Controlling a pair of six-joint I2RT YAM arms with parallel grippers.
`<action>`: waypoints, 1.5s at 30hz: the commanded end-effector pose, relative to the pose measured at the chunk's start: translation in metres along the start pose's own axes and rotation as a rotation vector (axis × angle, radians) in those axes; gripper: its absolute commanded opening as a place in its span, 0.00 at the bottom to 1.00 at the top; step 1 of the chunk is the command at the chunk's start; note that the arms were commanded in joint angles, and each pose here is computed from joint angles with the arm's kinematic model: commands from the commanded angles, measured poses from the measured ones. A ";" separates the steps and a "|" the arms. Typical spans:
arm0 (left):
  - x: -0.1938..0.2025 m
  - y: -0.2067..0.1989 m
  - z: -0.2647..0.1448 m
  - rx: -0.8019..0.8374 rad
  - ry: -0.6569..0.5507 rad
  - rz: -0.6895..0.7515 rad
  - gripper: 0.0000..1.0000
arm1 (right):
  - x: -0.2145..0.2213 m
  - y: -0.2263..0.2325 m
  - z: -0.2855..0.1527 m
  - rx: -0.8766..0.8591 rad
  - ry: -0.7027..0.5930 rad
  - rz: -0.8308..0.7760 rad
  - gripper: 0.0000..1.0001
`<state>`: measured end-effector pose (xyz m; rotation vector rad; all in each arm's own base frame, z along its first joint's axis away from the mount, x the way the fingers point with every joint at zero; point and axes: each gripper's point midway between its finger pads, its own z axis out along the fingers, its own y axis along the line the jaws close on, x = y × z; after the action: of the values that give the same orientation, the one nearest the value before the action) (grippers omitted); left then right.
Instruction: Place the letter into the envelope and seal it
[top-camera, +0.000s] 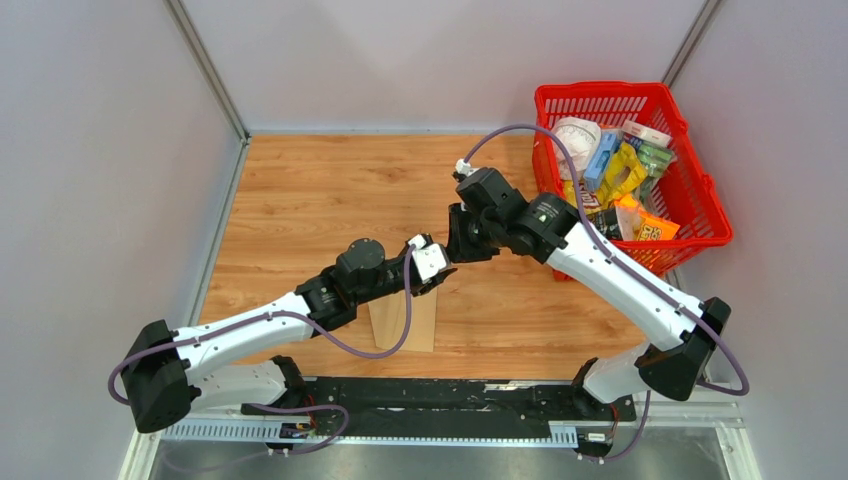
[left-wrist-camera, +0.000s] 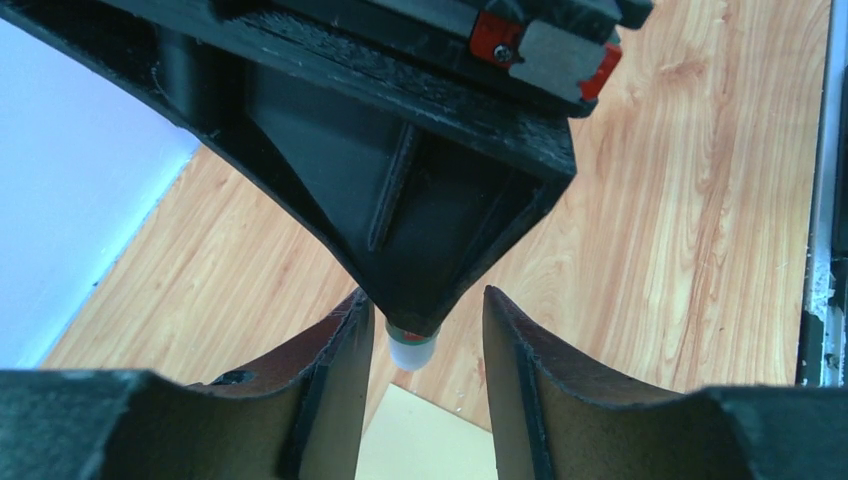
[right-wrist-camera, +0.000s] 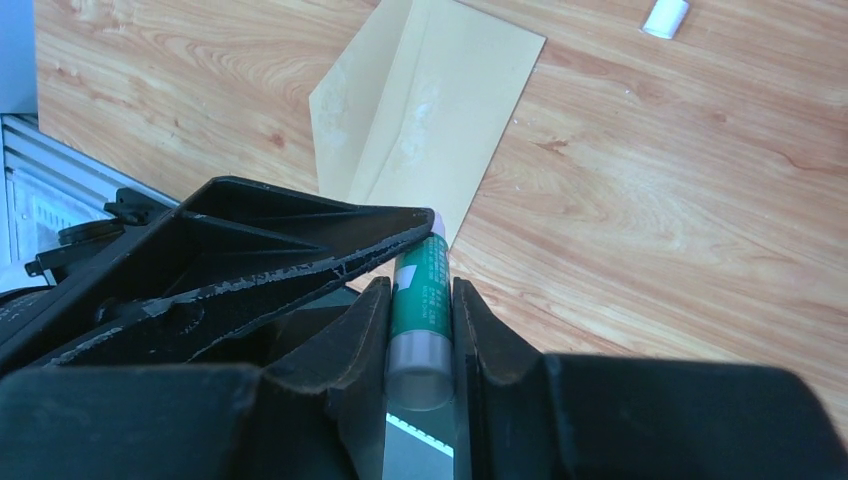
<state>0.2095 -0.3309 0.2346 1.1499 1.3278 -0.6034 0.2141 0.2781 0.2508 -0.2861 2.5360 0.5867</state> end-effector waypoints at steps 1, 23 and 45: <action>-0.016 0.003 0.000 -0.003 -0.036 0.005 0.52 | -0.020 0.005 -0.017 -0.020 -0.086 0.005 0.00; -0.008 0.010 0.000 -0.053 -0.035 0.023 0.26 | -0.015 0.020 -0.028 -0.100 -0.053 0.015 0.00; -0.035 0.010 -0.006 -0.034 -0.111 0.032 0.00 | -0.019 0.009 -0.007 -0.034 -0.094 0.014 0.14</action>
<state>0.2157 -0.3258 0.2338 1.1360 1.3321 -0.5568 0.2136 0.2847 0.2594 -0.2783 2.5149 0.6422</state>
